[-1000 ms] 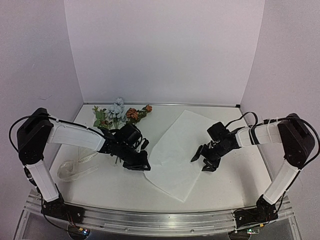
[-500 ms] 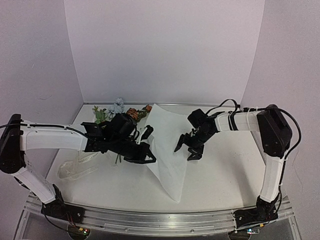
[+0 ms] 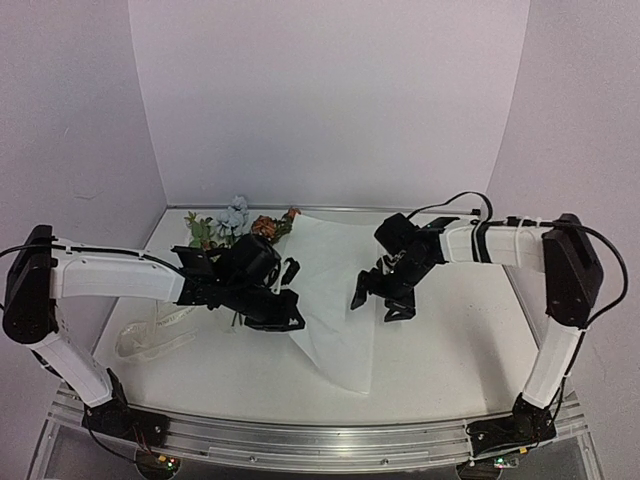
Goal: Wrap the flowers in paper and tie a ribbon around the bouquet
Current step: Pass from the left arm to the right
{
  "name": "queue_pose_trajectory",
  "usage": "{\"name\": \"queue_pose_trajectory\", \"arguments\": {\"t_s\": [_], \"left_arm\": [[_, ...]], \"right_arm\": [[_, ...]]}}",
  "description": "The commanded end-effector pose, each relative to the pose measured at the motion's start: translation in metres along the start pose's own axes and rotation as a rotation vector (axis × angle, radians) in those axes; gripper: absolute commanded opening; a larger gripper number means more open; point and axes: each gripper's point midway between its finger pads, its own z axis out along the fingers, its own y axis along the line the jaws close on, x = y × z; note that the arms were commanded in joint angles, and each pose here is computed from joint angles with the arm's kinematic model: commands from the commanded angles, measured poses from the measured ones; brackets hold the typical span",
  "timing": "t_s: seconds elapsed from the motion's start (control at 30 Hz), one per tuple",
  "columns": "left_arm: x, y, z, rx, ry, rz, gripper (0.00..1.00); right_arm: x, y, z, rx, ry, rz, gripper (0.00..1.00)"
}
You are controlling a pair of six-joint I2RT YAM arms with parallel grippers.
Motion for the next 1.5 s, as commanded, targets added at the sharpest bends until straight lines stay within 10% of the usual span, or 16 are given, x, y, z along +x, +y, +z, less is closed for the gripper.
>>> {"name": "queue_pose_trajectory", "arguments": {"t_s": [0.0,0.2,0.47,1.47], "left_arm": [[-0.004,-0.003,0.000,-0.017,0.015,-0.055,0.02],[0.001,-0.020,-0.005,0.045,0.082,-0.099,0.03],[0.001,-0.026,-0.020,0.087,0.106,-0.134,0.07],[0.002,-0.020,-0.019,0.079,0.112,-0.156,0.08]], "right_arm": [[0.027,0.012,-0.049,0.029,-0.125,-0.333,0.89],[0.077,0.044,-0.054,0.022,-0.148,-0.762,0.83],[0.117,0.079,-0.031,0.004,-0.091,-0.951,0.76],[0.123,0.101,0.018,0.065,-0.161,-0.975,0.24]]}}
